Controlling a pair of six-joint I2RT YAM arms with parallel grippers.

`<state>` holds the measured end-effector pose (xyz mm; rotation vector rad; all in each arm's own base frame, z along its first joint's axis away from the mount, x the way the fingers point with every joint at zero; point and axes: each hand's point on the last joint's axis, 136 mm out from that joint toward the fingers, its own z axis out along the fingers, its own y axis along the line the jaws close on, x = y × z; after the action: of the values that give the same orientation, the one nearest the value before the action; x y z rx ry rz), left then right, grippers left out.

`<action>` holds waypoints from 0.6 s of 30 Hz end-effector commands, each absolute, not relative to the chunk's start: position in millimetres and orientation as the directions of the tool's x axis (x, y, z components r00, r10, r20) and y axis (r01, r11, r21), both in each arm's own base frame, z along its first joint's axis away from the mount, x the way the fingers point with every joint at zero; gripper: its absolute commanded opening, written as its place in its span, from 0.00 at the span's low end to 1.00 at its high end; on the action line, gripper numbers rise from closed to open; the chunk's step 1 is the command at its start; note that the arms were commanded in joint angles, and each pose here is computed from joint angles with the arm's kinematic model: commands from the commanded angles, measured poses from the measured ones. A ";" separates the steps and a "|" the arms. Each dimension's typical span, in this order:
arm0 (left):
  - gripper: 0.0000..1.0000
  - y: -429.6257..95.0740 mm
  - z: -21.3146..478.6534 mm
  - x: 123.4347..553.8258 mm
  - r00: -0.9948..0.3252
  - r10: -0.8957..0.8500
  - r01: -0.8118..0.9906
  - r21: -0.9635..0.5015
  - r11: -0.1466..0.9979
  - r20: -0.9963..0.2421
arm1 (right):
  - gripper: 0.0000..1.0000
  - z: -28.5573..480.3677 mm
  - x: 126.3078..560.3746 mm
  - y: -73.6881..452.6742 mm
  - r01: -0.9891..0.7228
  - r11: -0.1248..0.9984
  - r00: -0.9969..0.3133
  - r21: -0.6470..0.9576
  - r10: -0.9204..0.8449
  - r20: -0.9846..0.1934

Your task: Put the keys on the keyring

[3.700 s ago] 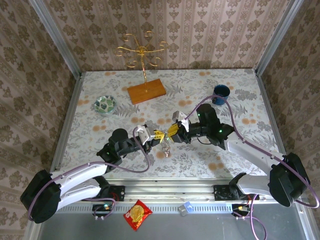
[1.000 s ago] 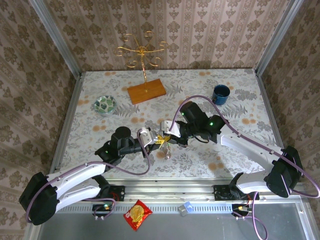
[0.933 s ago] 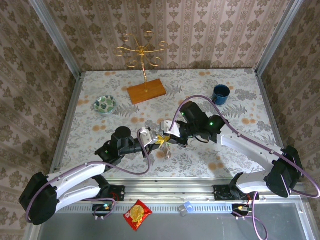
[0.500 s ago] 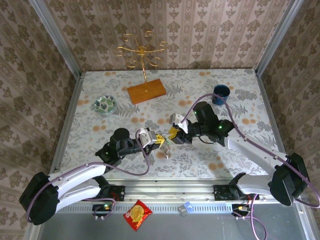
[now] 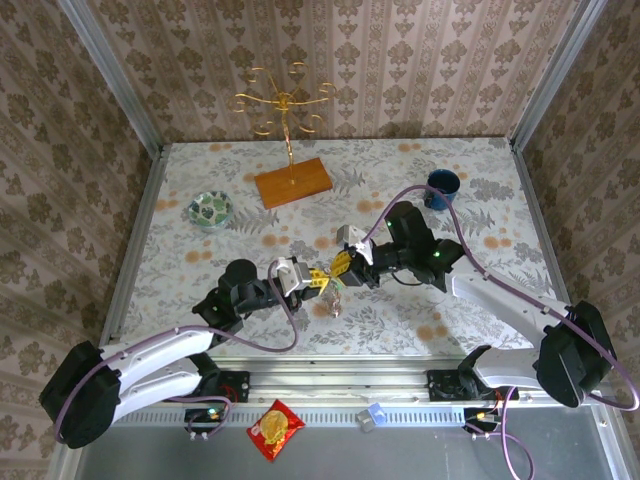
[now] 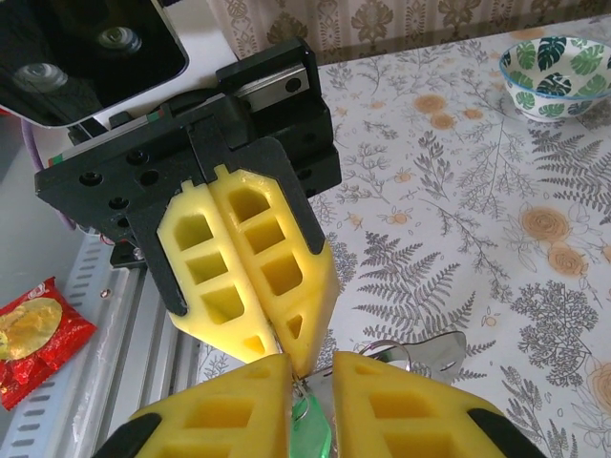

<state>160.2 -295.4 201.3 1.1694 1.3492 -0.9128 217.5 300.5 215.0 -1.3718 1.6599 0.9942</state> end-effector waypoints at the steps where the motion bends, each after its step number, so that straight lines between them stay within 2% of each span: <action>1: 0.00 -298.1 219.1 155.3 0.097 0.074 0.974 0.110 0.196 -0.993 | 0.18 212.4 212.9 306.3 -0.988 0.091 -0.154 0.128 -0.393 -0.907; 7: 0.00 -298.2 218.6 155.8 0.094 0.075 0.974 0.108 0.198 -0.993 | 0.20 213.0 209.5 306.0 -0.989 0.077 -0.149 0.129 -0.385 -0.911; 14: 0.00 -298.2 216.8 156.0 0.093 0.083 0.974 0.107 0.197 -0.992 | 0.24 218.4 211.3 295.7 -0.989 0.123 -0.125 0.086 -0.357 -0.926; 18: 0.00 -298.6 215.9 155.5 0.093 0.090 0.975 0.109 0.193 -0.992 | 0.25 210.6 209.0 296.6 -0.987 0.110 -0.154 0.121 -0.376 -0.914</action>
<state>158.9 -295.9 198.7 1.1761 1.3489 -0.9206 210.6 296.4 209.4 -1.3581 1.6457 1.0122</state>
